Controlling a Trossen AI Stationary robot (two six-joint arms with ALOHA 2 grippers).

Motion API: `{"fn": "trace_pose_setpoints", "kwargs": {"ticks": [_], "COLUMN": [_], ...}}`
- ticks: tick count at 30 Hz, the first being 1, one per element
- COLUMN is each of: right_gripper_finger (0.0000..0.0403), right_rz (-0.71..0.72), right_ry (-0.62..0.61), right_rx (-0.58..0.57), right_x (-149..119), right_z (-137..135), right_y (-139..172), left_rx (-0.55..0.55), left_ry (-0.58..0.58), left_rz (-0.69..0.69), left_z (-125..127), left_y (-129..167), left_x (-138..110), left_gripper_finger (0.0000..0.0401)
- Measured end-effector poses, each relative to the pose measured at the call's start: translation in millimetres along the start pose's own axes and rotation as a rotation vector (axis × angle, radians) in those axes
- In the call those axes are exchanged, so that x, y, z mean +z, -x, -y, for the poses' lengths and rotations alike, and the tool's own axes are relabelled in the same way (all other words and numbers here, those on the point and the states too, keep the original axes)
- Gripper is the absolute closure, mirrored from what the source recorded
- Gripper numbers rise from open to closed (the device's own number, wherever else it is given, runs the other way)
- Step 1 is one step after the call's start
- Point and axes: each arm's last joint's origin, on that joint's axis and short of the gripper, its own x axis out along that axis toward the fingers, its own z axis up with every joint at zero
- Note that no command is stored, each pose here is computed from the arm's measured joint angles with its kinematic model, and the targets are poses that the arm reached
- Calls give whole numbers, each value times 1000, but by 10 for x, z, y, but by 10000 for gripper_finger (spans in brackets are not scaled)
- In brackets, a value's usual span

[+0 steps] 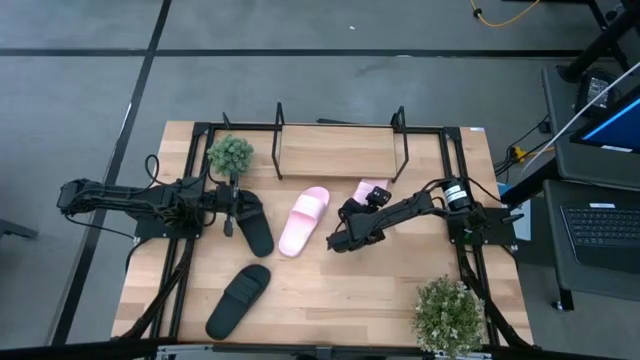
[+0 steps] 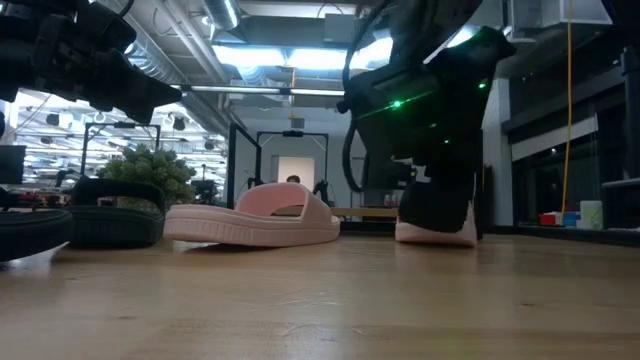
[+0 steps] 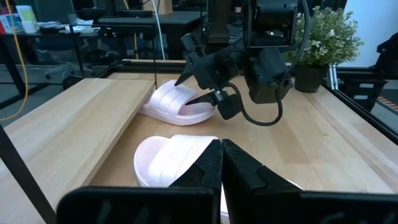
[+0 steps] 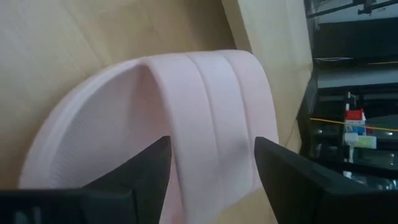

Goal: Pick and place slides into the shelf
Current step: Put the right pink slides on the shelf

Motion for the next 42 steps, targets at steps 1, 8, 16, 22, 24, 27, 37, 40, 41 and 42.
{"fn": "trace_pose_setpoints", "kwargs": {"ticks": [1,8,16,22,24,27,37,40,41,42], "right_gripper_finger": [171,171,173,219,246,288,389,389,389,389], "right_rz": [3,1,-19,-23,-22,-22,-49,-63,-68,-73], "right_ry": [4,3,-10,-13,-13,-13,-12,-7,-3,0], "right_rx": [5,9,1,-1,-1,-1,24,44,52,60], "right_x": [8,21,59,67,67,66,55,35,25,12], "right_z": [-4,-1,41,50,49,50,38,18,9,-3], "right_y": [-5,-18,-81,-95,-94,-94,-86,-62,-50,-34], "left_rx": [0,0,0,1,1,1,1,1,1,1], "left_ry": [0,0,0,0,0,0,0,0,0,0], "left_rz": [0,-1,-1,0,-1,0,-1,-1,-1,-1], "left_z": [0,0,0,0,0,0,0,0,-1,-1], "left_y": [0,0,0,0,0,0,0,0,0,0], "left_x": [0,-1,-1,0,-1,0,-1,-1,-1,-1], "left_gripper_finger": [401,401,401,401,401,401,401,401,401,401]}}
